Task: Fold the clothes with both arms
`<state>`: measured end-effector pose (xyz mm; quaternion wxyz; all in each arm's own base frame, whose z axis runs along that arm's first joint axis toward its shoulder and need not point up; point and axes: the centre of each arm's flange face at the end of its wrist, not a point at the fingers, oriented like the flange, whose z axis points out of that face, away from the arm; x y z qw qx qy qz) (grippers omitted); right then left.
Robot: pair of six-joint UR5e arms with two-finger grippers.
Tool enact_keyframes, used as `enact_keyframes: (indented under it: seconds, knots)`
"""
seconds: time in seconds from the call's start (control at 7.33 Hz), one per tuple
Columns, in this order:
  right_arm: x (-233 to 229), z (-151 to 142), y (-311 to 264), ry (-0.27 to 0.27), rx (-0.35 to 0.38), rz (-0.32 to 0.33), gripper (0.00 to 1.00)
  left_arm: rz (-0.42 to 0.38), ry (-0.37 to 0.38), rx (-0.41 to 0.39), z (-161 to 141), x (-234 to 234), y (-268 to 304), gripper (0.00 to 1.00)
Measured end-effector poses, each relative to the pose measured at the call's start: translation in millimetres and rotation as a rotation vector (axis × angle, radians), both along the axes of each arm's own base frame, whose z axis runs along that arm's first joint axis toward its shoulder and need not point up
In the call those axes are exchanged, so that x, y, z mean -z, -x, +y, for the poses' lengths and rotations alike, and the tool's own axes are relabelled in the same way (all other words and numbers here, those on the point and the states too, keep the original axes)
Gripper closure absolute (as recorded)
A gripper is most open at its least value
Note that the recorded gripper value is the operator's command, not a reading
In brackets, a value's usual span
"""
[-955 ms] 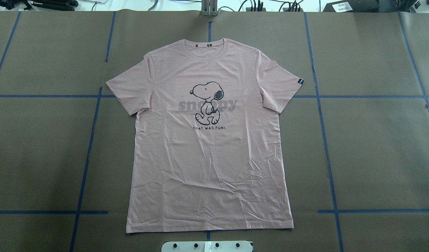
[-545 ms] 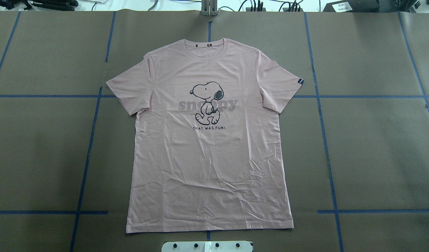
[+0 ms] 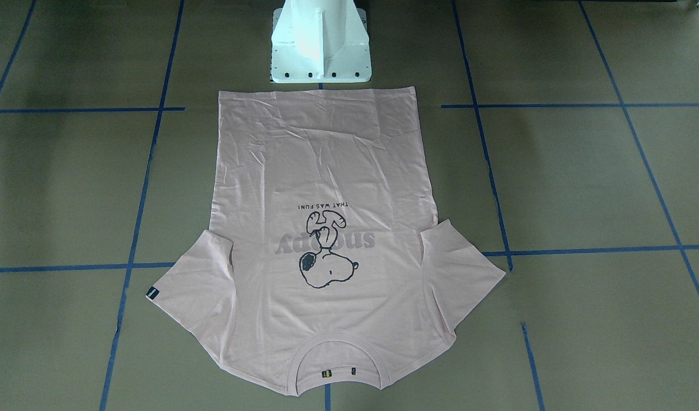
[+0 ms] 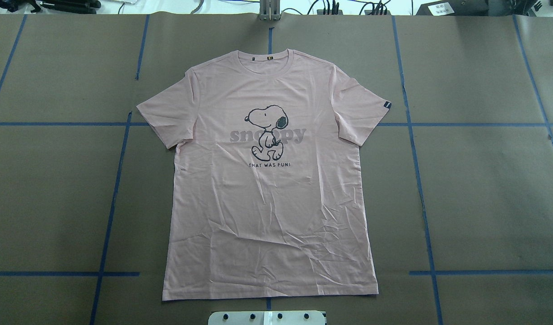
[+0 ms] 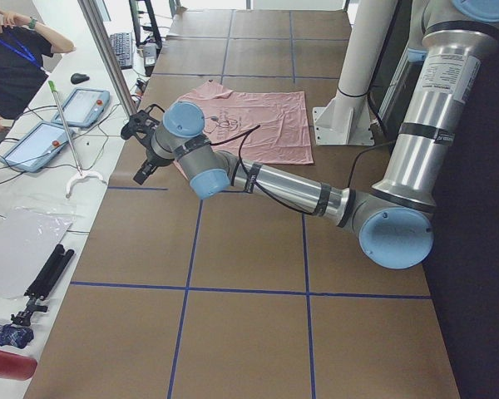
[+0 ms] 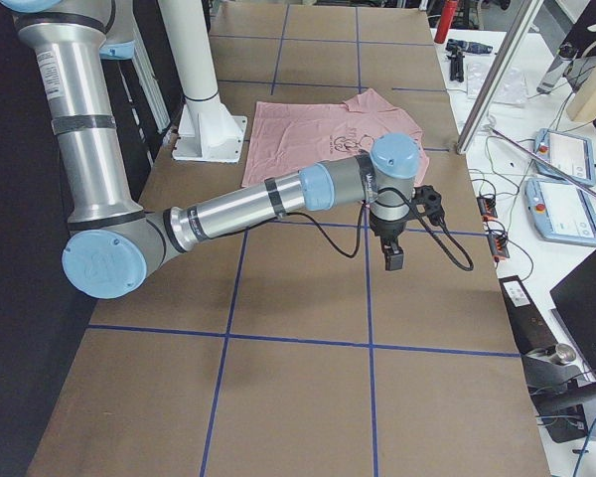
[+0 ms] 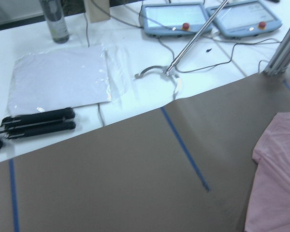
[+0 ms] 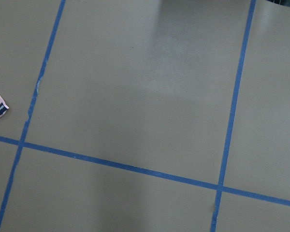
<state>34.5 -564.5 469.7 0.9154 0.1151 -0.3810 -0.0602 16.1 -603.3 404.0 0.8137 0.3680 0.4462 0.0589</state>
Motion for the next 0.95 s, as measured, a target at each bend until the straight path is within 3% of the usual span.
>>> enact_keyframes:
  seconds: [0.41,0.68,0.95]
  knots:
    - [70,-35,28,0.004,-0.076,-0.037,0.03,0.032,0.019,-0.053,-7,1,-51,0.00]
    - [127,-64,101,0.008,-0.138,-0.028,0.02,0.017,0.040,-0.094,-10,-12,-90,0.00]
    - [131,-78,195,-0.017,-0.252,-0.101,0.03,-0.003,0.023,-0.078,-17,-4,-109,0.00]
